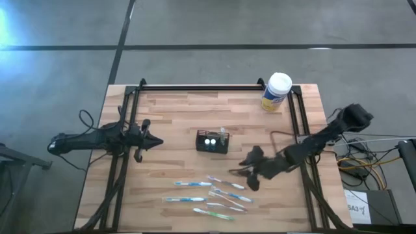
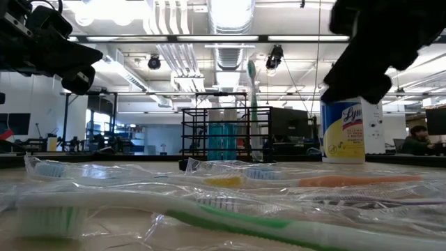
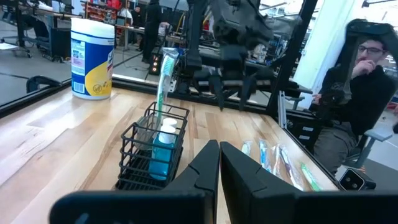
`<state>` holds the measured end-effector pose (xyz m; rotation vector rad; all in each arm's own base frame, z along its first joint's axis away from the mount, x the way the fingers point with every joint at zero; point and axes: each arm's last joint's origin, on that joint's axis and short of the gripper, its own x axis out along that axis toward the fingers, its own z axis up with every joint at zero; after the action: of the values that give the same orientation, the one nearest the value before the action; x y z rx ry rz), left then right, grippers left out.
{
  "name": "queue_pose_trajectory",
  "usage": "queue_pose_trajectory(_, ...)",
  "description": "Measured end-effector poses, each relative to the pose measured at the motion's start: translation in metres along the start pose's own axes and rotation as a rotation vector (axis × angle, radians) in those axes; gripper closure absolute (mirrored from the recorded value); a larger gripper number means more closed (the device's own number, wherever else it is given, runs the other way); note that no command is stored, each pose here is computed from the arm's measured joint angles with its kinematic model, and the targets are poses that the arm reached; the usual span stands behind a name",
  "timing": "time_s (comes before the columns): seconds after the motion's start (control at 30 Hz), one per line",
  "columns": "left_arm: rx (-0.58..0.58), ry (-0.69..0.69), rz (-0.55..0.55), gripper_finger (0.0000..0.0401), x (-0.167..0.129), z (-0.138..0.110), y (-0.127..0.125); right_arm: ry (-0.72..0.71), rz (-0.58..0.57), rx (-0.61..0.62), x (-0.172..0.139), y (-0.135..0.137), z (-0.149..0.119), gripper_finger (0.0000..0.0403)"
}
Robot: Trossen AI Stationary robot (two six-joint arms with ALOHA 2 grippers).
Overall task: Pick & Place toothbrushing station
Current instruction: Put the top violet toothbrush into the wire organizer
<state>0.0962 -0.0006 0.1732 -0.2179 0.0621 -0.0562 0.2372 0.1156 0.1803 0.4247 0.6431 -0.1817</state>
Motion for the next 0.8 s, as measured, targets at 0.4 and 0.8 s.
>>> queue_pose_trajectory(0.4,-0.001,0.000,0.000,0.0382,0.000,0.000,0.000,0.285,-0.247,-0.106,0.058,0.053,0.045,0.0211)
queue_pose_trajectory(0.8,-0.002,0.006,0.000,0.0382,0.000,-0.001,0.000,0.485,-0.217,-0.175,0.107,0.074,0.072,0.0211)
